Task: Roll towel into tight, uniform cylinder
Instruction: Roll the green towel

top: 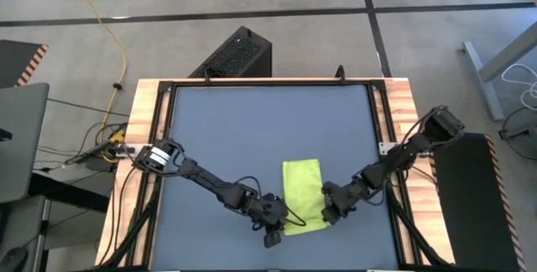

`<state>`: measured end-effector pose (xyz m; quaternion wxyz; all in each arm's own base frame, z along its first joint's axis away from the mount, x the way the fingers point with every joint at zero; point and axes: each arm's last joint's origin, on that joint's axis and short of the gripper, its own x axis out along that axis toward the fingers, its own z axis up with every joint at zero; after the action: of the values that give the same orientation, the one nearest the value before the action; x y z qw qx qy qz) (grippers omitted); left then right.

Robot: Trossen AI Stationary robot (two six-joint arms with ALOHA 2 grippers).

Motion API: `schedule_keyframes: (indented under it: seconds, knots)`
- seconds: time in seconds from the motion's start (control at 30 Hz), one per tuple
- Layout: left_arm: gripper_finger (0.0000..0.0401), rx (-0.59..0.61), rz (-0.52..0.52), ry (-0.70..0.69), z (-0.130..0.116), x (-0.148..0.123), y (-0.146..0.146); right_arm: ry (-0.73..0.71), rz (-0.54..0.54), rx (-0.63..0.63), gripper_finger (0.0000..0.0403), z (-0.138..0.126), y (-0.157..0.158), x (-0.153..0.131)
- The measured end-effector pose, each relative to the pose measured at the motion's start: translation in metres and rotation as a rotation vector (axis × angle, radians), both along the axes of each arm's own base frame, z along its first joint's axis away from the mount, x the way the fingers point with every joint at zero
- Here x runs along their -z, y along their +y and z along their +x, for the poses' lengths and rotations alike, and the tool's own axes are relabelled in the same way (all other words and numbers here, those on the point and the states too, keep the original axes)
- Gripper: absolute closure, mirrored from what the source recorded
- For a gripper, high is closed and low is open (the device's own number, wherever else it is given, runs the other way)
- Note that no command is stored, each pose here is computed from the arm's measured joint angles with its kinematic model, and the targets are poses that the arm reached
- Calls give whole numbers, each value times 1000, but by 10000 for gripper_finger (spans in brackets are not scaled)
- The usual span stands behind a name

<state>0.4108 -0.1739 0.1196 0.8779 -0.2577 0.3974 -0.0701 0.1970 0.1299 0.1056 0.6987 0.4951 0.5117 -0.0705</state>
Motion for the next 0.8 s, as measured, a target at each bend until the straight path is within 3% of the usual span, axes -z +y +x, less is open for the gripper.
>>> schedule_keyframes:
  seconds: [0.33,0.5,0.8]
  knots:
    - [401,-64,-9,-48,8,-4,9,-98,-50,-6,305,-3,-6,-19]
    - [401,-65,-5,-102,17,-14,14,-66,-88,2,305,-9,-10,-22]
    - [401,-100,20,-73,22,-14,27,-73,-91,3,305,-12,-12,-28]
